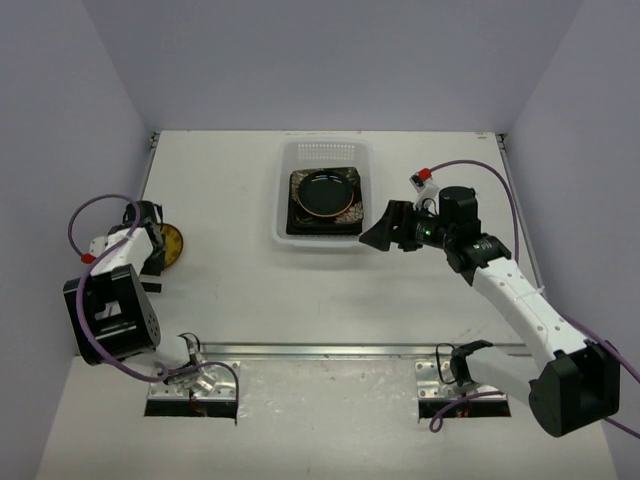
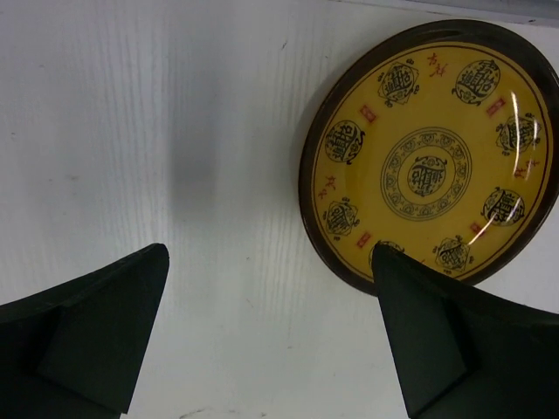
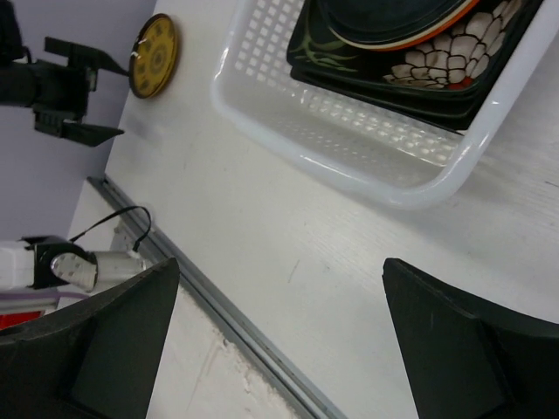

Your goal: Place the plates into the plastic bin on the countertop

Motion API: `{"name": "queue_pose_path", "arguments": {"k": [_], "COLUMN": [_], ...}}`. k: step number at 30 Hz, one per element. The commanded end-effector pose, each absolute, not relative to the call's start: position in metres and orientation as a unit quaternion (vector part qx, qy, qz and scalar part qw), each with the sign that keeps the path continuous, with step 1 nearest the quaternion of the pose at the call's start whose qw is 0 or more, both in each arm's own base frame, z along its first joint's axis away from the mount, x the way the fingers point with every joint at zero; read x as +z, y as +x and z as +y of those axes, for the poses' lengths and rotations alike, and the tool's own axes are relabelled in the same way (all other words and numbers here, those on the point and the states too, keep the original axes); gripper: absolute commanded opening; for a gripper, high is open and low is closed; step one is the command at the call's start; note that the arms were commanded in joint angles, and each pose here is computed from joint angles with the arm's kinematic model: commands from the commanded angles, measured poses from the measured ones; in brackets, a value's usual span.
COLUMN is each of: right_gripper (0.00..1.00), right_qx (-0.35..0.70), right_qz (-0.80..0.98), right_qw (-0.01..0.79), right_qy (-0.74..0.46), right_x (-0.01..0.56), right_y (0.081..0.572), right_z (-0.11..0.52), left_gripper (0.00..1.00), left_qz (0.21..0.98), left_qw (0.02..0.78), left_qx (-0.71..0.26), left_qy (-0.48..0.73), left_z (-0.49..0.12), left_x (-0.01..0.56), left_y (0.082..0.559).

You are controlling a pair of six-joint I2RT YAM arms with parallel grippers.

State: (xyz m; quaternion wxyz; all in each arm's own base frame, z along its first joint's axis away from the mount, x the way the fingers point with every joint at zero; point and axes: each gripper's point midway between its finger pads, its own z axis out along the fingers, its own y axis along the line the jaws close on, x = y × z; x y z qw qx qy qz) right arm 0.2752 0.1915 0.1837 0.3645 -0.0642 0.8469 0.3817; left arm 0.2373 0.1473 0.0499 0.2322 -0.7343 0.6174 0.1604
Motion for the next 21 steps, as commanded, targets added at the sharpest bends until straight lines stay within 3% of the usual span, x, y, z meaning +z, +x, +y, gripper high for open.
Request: {"name": "queue_pose_path", "arguments": {"k": [1,21], "right_gripper": [0.99,0.99], "right_qx": [0.439,0.456], "right_qz": [0.798,0.783], "right_qw": [0.397,0.406], "right_qy": [-0.113,-0.118], "right_x": [0.222,0.233], "right_y": [0.263,0.253], "right_z": [0.205,0.206], "left_gripper": [1.0,0.92], "left_qz": [0.569,0.587], "left_qw": [0.264,0.218], "left_qx": [0.137,0.122], "left_qy": [-0.767,-0.77], "left_z": [0.167,0.175], "left_x": [0.043,0.003], "left_y": [0.262,0.289]}}
